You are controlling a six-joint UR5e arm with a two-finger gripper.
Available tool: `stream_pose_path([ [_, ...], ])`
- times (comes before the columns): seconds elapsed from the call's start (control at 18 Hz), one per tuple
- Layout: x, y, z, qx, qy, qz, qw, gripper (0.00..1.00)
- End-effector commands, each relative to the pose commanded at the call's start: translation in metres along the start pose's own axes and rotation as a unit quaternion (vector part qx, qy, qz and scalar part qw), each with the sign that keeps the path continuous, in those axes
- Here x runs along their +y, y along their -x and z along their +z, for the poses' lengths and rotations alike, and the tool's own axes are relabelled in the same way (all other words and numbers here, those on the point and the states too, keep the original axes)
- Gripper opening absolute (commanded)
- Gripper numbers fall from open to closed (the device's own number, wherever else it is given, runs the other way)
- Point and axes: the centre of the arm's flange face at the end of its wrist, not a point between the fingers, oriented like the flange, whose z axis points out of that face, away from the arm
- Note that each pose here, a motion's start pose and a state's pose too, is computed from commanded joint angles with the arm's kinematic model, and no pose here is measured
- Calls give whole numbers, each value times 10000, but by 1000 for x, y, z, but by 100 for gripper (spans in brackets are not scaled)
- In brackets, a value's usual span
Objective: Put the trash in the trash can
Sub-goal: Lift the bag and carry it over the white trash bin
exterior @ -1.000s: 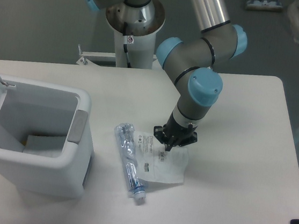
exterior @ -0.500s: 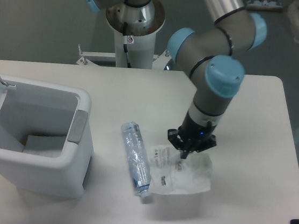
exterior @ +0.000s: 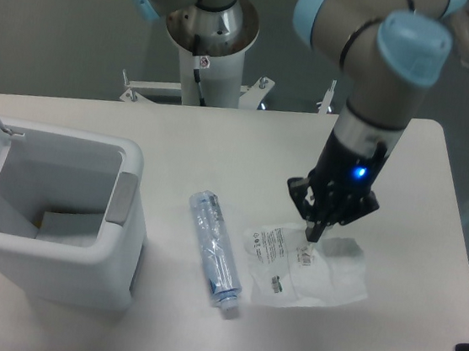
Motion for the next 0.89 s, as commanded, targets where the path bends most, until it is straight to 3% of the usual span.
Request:
stream_pose_path([
  [0.17,-3,-43,-35,159,-324,115,9993,0],
  [0.44,5,-134,-37,515,-281,483,9971,0],
  [0.67,18,-189,-27,736,-155,613,9953,0],
  [0.89,39,-220,7,925,181,830,9921,0],
])
